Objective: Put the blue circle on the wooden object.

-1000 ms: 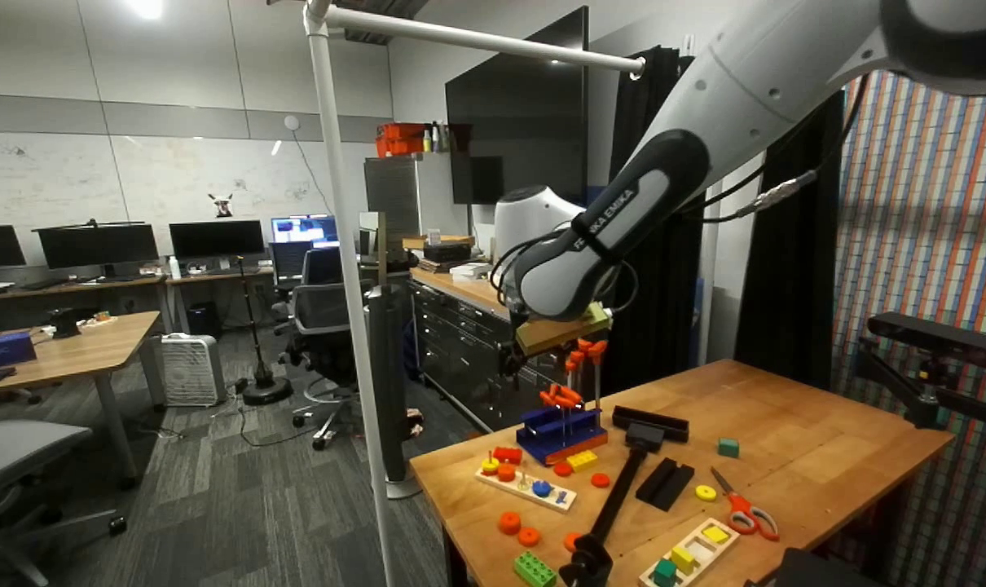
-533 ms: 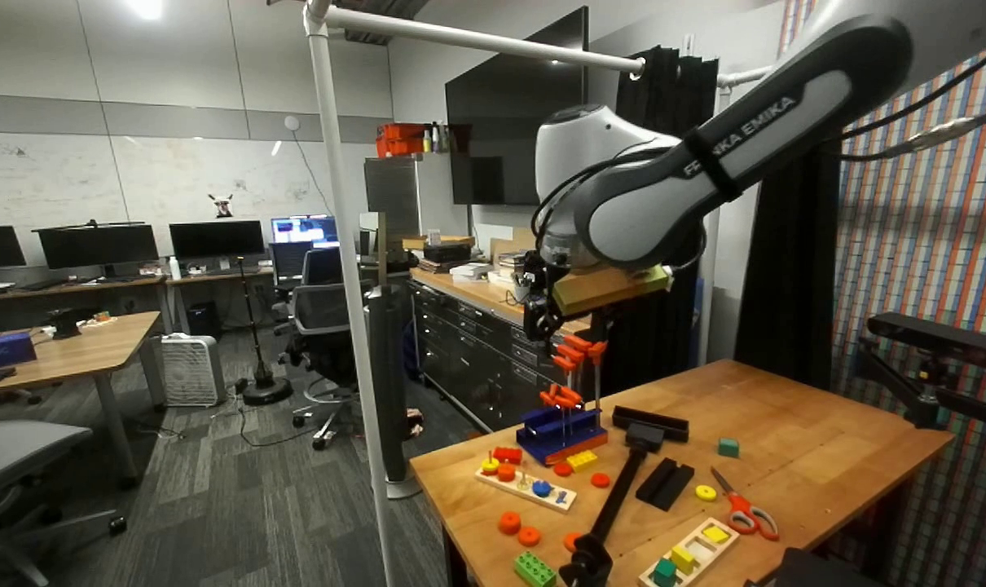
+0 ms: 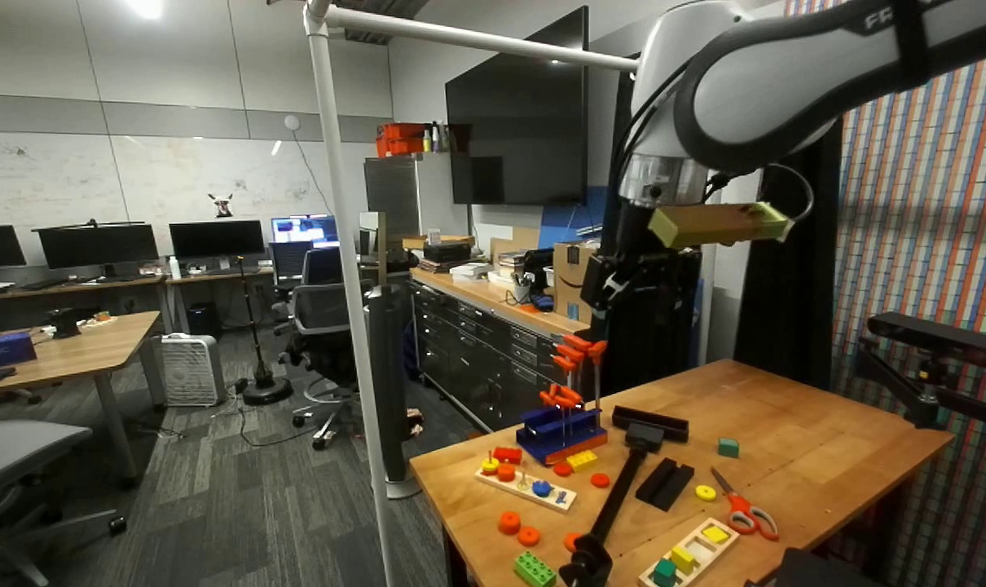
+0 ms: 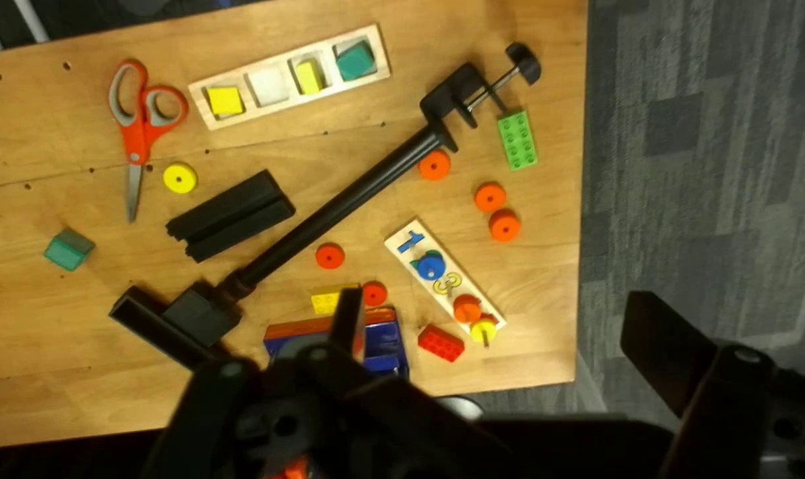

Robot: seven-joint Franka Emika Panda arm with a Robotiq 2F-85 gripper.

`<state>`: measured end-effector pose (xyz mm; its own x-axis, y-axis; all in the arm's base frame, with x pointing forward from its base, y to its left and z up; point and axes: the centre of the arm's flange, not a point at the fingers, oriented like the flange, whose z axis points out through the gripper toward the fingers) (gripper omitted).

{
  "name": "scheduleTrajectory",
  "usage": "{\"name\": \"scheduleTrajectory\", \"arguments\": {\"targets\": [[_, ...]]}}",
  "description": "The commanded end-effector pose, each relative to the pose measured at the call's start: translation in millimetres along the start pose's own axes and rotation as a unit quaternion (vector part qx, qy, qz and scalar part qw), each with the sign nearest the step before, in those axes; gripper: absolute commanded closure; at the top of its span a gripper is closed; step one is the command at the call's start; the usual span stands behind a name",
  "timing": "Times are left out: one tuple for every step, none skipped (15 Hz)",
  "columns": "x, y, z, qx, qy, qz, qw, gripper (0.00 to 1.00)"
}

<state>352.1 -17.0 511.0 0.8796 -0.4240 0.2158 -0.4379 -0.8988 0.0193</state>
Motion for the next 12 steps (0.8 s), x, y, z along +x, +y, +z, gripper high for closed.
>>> {"name": "scheduleTrajectory", "arguments": {"targets": [[-25.1, 16.1, -30.4, 0.055, -0.051, -0.049, 0.9959, 0.00], [-29.6, 16.9, -33.1, 0.064, -0.065, -0.063, 0.9938, 0.00], [-33.5, 18.1, -34.7, 0.069, -0.080, -0.075, 0.9916, 0.00], [-37.5, 19.4, -35.3, 0.078, -0.097, -0.088, 0.9884, 0.00], [-41.9, 20.7, -34.9, 0.084, -0.111, -0.097, 0.9855, 0.00], [-45.7, 21.6, -34.3, 0.084, -0.122, -0.102, 0.9837, 0.00], [-49.2, 22.2, -33.2, 0.085, -0.131, -0.102, 0.9824, 0.00], [-44.7, 16.4, -22.5, 0.070, -0.118, -0.095, 0.9860, 0.00], [-46.8, 17.0, -22.2, 0.071, -0.125, -0.098, 0.9848, 0.00], [-47.5, 17.1, -22.0, 0.071, -0.127, -0.100, 0.9843, 0.00], [-47.6, 17.1, -21.9, 0.071, -0.128, -0.101, 0.9841, 0.00], [-47.7, 17.1, -21.8, 0.071, -0.128, -0.101, 0.9840, 0.00]]}}
